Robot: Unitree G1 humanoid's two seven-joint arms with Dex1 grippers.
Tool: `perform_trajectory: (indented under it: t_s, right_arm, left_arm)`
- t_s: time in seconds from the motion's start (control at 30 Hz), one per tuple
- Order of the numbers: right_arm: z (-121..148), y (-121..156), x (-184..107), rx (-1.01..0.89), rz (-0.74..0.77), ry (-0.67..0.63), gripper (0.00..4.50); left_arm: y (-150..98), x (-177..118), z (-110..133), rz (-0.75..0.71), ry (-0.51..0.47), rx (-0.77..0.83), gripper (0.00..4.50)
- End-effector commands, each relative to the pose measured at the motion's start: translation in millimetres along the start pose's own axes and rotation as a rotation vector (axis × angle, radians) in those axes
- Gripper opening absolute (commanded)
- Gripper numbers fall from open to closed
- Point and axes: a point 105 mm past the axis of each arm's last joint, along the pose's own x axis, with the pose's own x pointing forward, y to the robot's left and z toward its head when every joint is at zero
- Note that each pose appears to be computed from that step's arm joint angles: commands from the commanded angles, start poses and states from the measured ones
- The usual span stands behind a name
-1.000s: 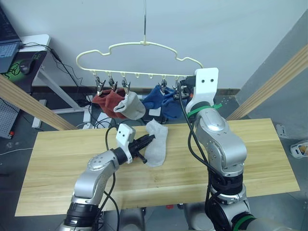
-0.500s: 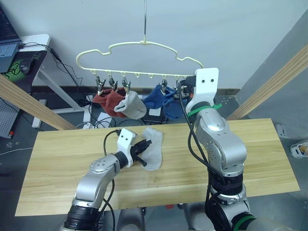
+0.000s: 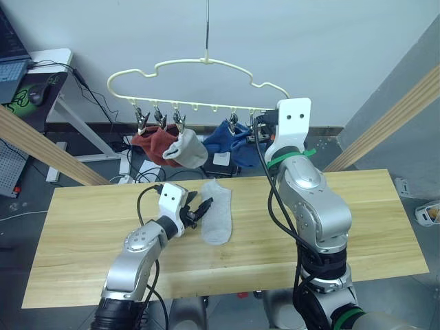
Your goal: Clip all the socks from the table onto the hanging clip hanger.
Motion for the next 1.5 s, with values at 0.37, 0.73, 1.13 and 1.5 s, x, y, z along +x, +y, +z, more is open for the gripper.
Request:
perform_trajectory:
  t_s: [0.37, 0.73, 1.13, 1.5]
  right_arm:
    - [-6.3, 5.0, -3.4, 0.022, 0.008, 0.017, 0.0]
    - [-5.7, 3.8, -3.5, 0.03, 0.002, 0.016, 0.0]
    - [-3.0, 1.3, -3.0, 0.031, 0.0, 0.008, 0.0]
    - [15.1, -6.5, -8.4, 0.041, 0.005, -0.016, 0.0]
  left_arm:
    - [-10.0, 45.1, -16.7, -0.009, 0.081, 0.051, 2.72]
    - [-25.5, 38.7, -28.9, -0.084, 0.148, 0.105, 0.81]
    - [-45.2, 34.3, 10.4, -0.194, -0.073, 0.071, 0.01]
    - [-114.8, 40.8, 95.3, -0.423, -0.448, 0.204, 0.01]
